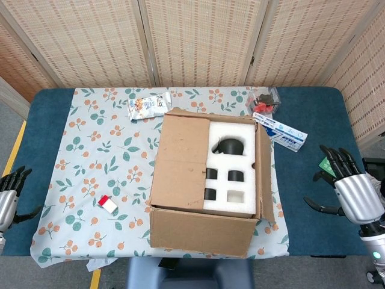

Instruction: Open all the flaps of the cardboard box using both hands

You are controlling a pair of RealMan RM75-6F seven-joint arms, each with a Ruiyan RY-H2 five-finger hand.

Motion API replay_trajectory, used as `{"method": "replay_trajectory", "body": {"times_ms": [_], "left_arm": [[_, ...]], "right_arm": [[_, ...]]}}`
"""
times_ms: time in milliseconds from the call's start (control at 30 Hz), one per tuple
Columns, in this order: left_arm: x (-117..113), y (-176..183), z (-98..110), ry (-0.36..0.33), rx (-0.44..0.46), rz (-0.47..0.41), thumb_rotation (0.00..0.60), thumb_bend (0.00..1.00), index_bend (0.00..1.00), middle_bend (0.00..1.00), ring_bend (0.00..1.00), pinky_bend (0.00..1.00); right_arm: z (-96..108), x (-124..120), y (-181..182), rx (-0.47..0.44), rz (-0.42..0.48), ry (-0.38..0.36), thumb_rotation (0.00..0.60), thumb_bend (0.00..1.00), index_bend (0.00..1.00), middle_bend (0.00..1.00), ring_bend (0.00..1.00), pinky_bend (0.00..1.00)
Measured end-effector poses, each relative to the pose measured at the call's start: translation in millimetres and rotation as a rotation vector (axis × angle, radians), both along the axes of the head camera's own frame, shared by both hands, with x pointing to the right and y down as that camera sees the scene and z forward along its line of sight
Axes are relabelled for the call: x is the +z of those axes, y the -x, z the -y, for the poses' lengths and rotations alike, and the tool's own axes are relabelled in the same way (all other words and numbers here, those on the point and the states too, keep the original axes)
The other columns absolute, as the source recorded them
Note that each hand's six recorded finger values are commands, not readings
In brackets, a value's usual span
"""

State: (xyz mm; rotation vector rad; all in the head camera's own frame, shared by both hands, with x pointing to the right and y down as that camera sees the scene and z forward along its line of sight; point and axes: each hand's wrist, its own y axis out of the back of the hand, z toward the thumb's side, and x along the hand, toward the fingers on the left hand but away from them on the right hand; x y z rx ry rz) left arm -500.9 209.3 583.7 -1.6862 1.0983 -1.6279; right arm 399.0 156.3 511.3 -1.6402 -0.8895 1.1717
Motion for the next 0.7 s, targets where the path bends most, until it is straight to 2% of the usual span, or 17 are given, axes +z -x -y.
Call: {"method": "replay_trajectory", "body": {"times_ms": [133,233,267,333,500,700], "left_arm": [[-3.5,-18.1,4.8,-0.013,0.055,-0.040,0.600,0.34,0.03,0.00,0.00,0.00],[-10.8,-44.5,11.8,-0.027,0.150,-0.085,0.600,0.40,0.10,0.00,0.00,0.00],[-16.4,-62.7,15.6,-0.034,0.213,-0.117,0.600,0.43,0.14,0.00,0.00,0.00],[-23.7,-83.9,19.6,-0.041,0.283,-0.157,0.600,0.49,0.18,0.00,0.00,0.00],[-50.3,-160.9,36.2,-0.063,0.529,-0.287,0.600,0.77,0.30,0.00,0.00,0.00],[-49.2,-217.3,61.8,-0.026,0.693,-0.309,0.600,0.85,0.36,0.00,0.00,0.00]], "right_arm": [[-6.1,-0.4,-5.5,0.044,0.024,-0.078,0.289,0.30,0.43,0.00,0.00,0.00],[-13.7,0.8,-8.2,0.086,0.023,-0.143,0.302,0.30,0.42,0.00,0.00,0.00],[-15.5,0.6,-9.0,0.097,0.025,-0.160,0.302,0.30,0.42,0.00,0.00,0.00],[-18.5,-0.2,-10.2,0.108,0.040,-0.174,0.302,0.30,0.42,0.00,0.00,0.00],[-23.6,-13.4,-19.0,0.133,0.112,-0.183,0.303,0.30,0.41,0.00,0.00,0.00],[-25.7,-38.1,-36.9,0.182,0.183,-0.241,0.308,0.30,0.41,0.00,0.00,0.00]]}}
